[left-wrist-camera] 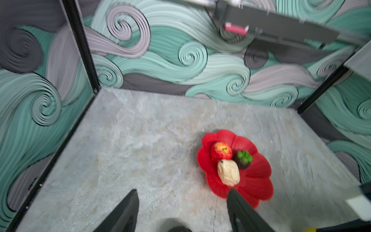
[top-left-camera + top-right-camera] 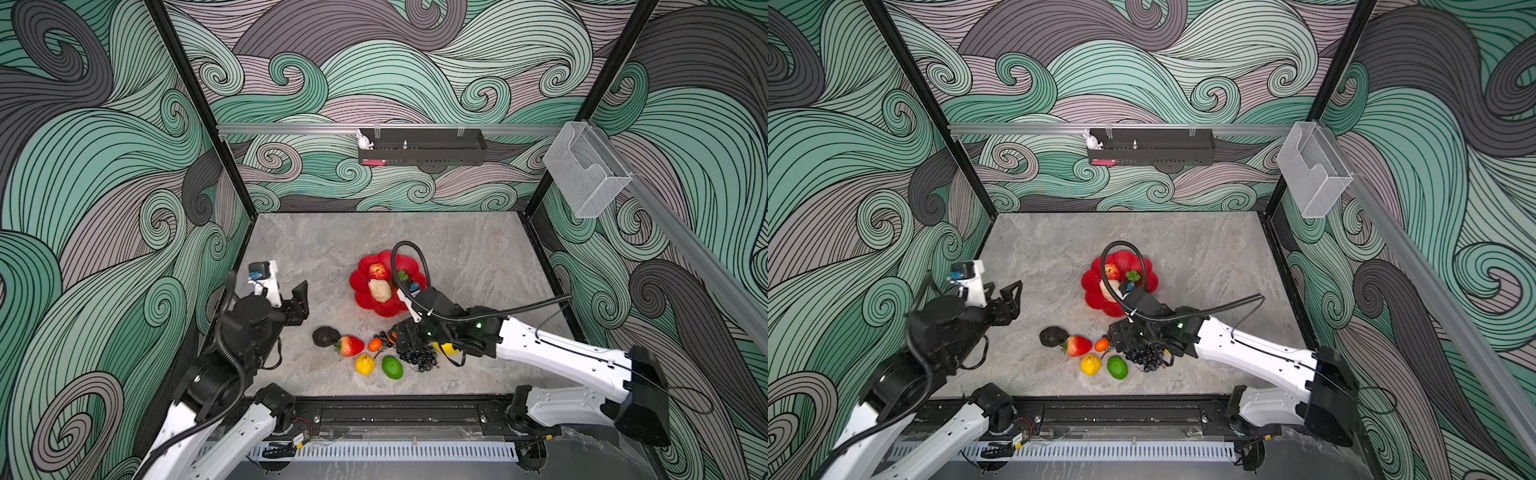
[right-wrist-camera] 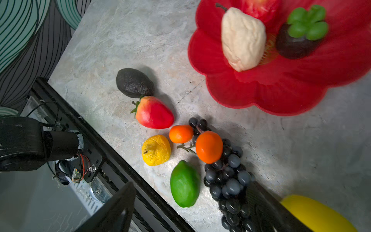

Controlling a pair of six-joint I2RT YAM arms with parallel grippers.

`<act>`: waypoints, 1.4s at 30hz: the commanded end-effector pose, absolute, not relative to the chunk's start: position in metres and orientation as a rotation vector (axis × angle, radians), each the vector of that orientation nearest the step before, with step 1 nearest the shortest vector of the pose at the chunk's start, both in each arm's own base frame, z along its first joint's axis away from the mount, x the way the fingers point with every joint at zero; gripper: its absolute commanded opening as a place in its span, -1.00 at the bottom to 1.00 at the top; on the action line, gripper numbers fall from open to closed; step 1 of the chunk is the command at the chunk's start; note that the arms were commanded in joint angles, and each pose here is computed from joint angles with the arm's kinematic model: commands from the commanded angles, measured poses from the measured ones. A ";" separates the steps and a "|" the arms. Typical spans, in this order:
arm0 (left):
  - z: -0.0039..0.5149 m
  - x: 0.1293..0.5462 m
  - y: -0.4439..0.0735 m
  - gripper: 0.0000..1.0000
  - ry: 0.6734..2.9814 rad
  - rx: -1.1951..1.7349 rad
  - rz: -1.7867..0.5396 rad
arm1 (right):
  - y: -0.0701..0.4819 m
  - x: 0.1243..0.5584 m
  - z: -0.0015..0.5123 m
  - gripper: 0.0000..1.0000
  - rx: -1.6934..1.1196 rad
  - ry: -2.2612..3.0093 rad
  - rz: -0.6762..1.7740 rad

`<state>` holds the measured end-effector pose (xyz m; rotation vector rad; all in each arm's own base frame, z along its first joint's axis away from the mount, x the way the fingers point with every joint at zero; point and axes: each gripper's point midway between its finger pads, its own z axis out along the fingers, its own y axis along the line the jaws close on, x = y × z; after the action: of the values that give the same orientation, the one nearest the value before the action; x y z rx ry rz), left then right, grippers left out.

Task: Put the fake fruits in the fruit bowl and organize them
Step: 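Reach the right gripper across to the black avocado while the left arm withdraws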

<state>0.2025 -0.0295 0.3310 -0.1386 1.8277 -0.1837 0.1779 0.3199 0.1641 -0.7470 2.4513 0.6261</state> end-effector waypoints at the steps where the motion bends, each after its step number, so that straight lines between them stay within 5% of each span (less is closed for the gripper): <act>1: 0.337 0.184 0.008 0.46 1.743 -0.229 -0.049 | 0.352 0.171 0.165 0.75 -0.965 2.394 0.621; 14: 0.338 0.148 0.035 0.56 1.595 -0.289 -0.073 | 0.421 0.166 0.108 0.73 -1.502 2.276 0.314; 42: 0.336 0.142 0.044 0.58 1.578 -0.333 -0.057 | 0.520 0.215 0.056 0.68 -1.626 2.181 0.239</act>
<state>0.1432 0.0393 0.3388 -0.3130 1.5711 -0.0838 0.2029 0.5247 0.0558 -1.6317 2.1816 0.3045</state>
